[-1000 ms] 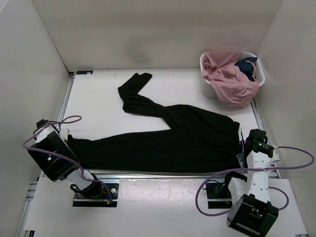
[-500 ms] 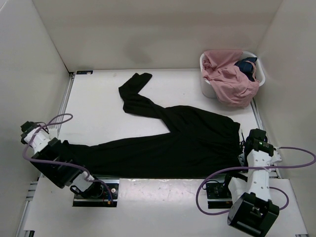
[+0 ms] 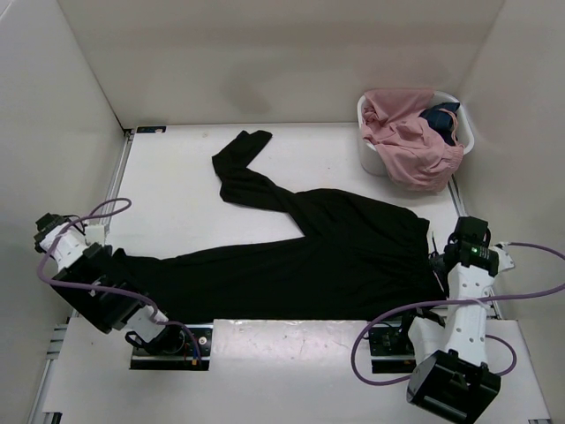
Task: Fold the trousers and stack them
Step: Flatten the trousers out
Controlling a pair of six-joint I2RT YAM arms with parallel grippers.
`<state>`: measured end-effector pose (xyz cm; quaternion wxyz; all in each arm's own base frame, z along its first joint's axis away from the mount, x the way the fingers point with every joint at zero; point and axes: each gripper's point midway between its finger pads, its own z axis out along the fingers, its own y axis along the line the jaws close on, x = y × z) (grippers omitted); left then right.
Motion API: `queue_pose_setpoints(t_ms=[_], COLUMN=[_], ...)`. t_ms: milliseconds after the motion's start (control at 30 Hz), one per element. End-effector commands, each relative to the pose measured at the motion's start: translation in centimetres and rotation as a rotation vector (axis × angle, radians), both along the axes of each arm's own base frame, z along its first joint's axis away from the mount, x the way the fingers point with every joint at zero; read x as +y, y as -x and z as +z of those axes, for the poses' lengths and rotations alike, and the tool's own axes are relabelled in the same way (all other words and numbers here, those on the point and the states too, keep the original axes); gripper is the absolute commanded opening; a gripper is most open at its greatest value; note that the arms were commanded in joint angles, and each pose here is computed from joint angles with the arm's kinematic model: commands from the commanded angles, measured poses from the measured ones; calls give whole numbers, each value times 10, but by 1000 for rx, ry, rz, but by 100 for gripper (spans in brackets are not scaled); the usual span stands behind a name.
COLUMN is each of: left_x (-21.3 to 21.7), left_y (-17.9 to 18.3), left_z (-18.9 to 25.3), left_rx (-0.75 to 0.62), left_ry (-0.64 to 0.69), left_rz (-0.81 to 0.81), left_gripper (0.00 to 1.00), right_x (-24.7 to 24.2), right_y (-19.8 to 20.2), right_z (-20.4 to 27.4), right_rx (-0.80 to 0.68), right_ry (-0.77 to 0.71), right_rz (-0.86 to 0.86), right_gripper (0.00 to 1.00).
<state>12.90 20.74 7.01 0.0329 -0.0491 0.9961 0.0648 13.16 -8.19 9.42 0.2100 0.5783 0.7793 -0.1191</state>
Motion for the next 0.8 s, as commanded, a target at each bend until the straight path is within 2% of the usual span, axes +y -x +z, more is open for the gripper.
queue_pose_setpoints(t_ms=[0,133,233,267,300,333,367,433,467,600,667,767], left_x=[16,22,21,18,18,16,17,19,23,36,38,34], left_y=[-8,-3,-2,0,0,1,0,-1,1,7,23,41], left_z=[-17,-39,-50,-55,-55,-54,-51,-39,-32,0,5,-5], left_rx=[6,65,77,87,87,83,75,40,30,-47,-23,10], left_ry=[-70,-74,-57,-47,-47,-49,-58,-96,-123,-232,-278,-281], left_rz=[8,51,72,72,72,81,81,75,89,106,122,139], left_gripper=[60,60,58,53,32,20,14,14,14,14,14,14], right_x=[8,31,50,52,60,59,61,63,61,55,53,48], right_y=[-34,-47,-59,-63,-66,-63,-63,-51,-44,-24,-27,-30], right_z=[12,-9,-21,-22,-27,-32,-35,-54,-64,-88,-89,-87], right_rx=[-94,-44,-35,-31,-14,13,27,101,149,214,202,193], right_ry=[-26,-122,-146,-130,-129,-111,-119,-148,-163,-219,-223,-209], right_rz=[144,248,328,336,356,346,343,299,266,164,127,116], right_gripper=[61,61,53,47,44,34,28,13,0,0,0,0])
